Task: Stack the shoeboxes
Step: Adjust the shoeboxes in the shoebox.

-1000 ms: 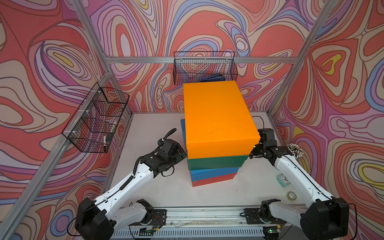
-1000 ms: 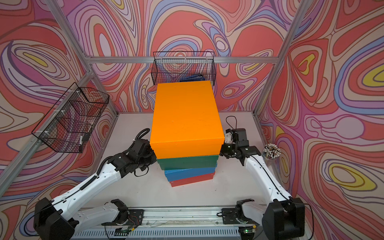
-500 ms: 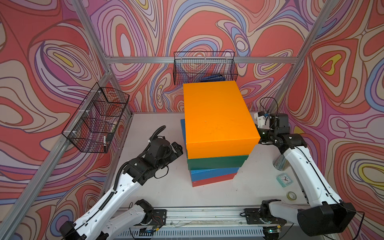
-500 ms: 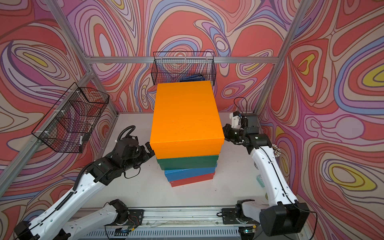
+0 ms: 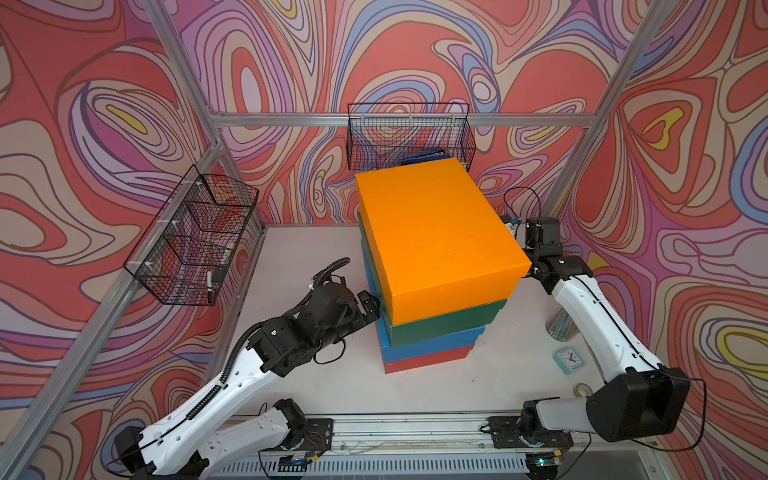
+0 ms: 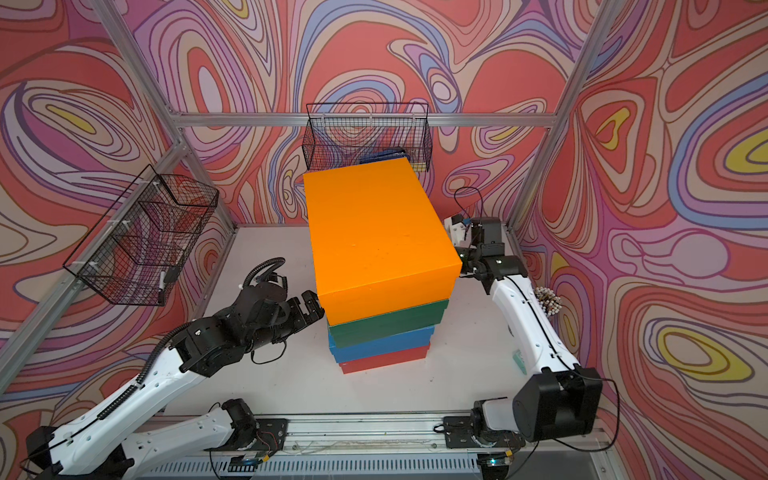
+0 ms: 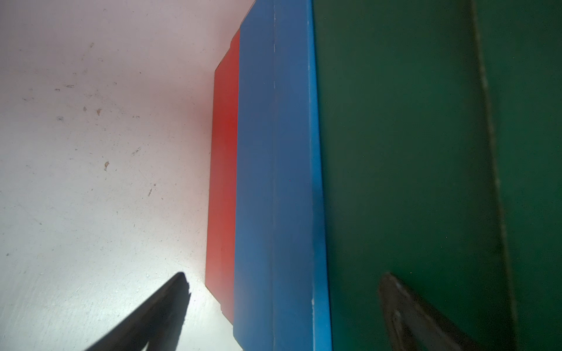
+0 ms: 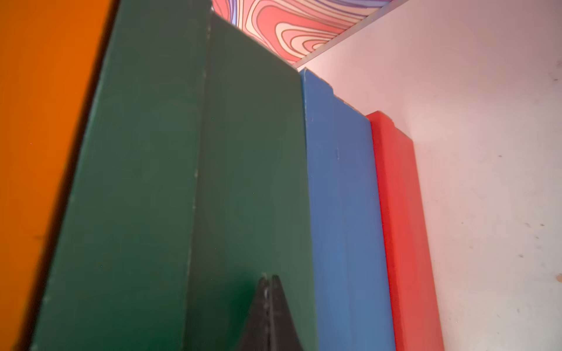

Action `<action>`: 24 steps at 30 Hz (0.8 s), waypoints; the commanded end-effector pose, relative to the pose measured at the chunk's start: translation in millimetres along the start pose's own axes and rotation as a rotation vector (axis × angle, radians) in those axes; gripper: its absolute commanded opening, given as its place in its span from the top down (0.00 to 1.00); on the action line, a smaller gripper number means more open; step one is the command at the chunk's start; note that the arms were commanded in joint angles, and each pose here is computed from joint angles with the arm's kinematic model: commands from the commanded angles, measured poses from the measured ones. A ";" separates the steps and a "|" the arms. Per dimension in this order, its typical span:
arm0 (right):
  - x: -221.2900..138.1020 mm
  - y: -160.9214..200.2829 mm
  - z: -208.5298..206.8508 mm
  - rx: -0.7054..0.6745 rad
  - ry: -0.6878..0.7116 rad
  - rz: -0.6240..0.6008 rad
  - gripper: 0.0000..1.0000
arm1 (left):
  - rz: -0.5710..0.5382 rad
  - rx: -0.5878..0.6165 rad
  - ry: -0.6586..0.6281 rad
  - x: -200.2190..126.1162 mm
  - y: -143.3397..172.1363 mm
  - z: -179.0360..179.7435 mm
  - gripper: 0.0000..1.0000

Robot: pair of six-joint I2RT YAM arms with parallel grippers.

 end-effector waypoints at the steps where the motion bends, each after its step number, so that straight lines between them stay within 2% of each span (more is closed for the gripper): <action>1: 3.8 0.7 12.0 -0.021 -0.063 0.027 1.00 | -0.029 -0.010 0.003 -5.9 -4.8 -6.1 0.01; 11: -16.0 14.5 11.3 0.010 0.021 -0.047 1.00 | -0.135 0.054 -0.102 -8.5 -22.9 -3.9 0.00; 18: -23.0 20.7 11.0 0.036 0.047 -0.068 1.00 | -0.087 0.048 -0.112 14.6 -26.3 -7.8 0.00; 24: -24.1 24.7 15.2 0.053 0.036 -0.073 1.00 | -0.094 0.050 -0.124 19.2 -32.6 -9.7 0.00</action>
Point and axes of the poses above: each gripper's point midway between its finger pads, its own x axis out along the fingers, its own z axis along the line the jaws close on, y = z × x, the point moved 9 cm from there along -x, back along the fingers, and after that the axes turned 5 degrees about x, right-handed, at the moved point
